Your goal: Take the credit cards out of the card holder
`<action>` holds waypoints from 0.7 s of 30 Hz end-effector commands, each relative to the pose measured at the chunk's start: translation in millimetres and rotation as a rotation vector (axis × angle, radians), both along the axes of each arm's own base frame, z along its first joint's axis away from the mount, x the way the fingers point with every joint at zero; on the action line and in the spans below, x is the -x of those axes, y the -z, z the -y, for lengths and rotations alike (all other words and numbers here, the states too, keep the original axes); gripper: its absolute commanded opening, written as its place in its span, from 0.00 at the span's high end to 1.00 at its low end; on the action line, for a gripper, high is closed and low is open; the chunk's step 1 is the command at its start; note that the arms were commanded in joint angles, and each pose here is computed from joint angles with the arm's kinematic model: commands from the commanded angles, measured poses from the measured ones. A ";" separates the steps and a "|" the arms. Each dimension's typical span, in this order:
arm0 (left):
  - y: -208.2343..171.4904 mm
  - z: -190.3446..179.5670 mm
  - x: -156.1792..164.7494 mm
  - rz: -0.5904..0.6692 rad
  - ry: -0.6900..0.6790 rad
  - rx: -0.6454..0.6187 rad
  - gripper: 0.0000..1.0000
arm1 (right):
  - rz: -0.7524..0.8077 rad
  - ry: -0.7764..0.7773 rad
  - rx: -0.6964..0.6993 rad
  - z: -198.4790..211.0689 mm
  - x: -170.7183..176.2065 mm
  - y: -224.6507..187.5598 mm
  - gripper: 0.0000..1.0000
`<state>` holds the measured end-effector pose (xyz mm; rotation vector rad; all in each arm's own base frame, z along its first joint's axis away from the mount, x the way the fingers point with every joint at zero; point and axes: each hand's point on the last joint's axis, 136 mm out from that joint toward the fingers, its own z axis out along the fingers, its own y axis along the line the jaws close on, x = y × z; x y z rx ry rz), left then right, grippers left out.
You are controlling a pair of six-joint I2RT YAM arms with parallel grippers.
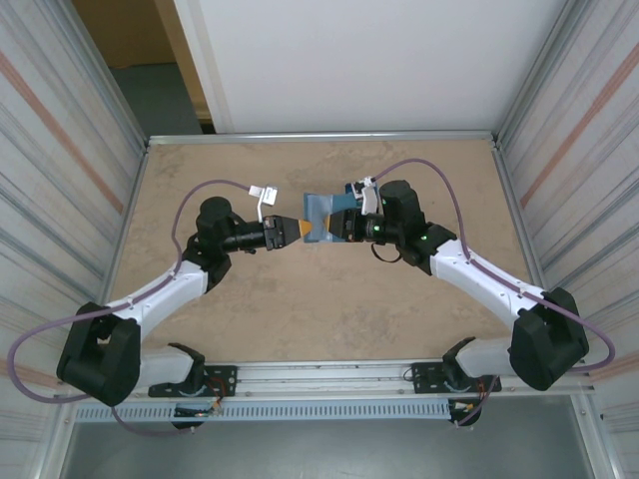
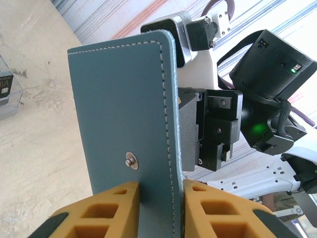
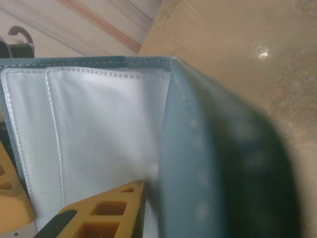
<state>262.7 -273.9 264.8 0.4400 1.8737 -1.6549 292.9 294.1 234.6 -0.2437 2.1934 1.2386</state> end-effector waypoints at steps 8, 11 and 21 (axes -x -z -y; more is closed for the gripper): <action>-17.8 -0.5 -1.0 0.068 -0.003 0.011 0.92 | 0.039 0.003 -0.041 1.9 1.7 -18.1 0.77; -18.1 -0.9 -1.4 0.069 -0.008 0.010 0.95 | 0.050 0.001 -0.037 2.8 3.6 -21.1 0.61; -17.4 -0.9 -3.0 0.062 -0.015 0.016 1.00 | 0.109 -0.022 0.055 -5.3 14.2 -22.2 0.37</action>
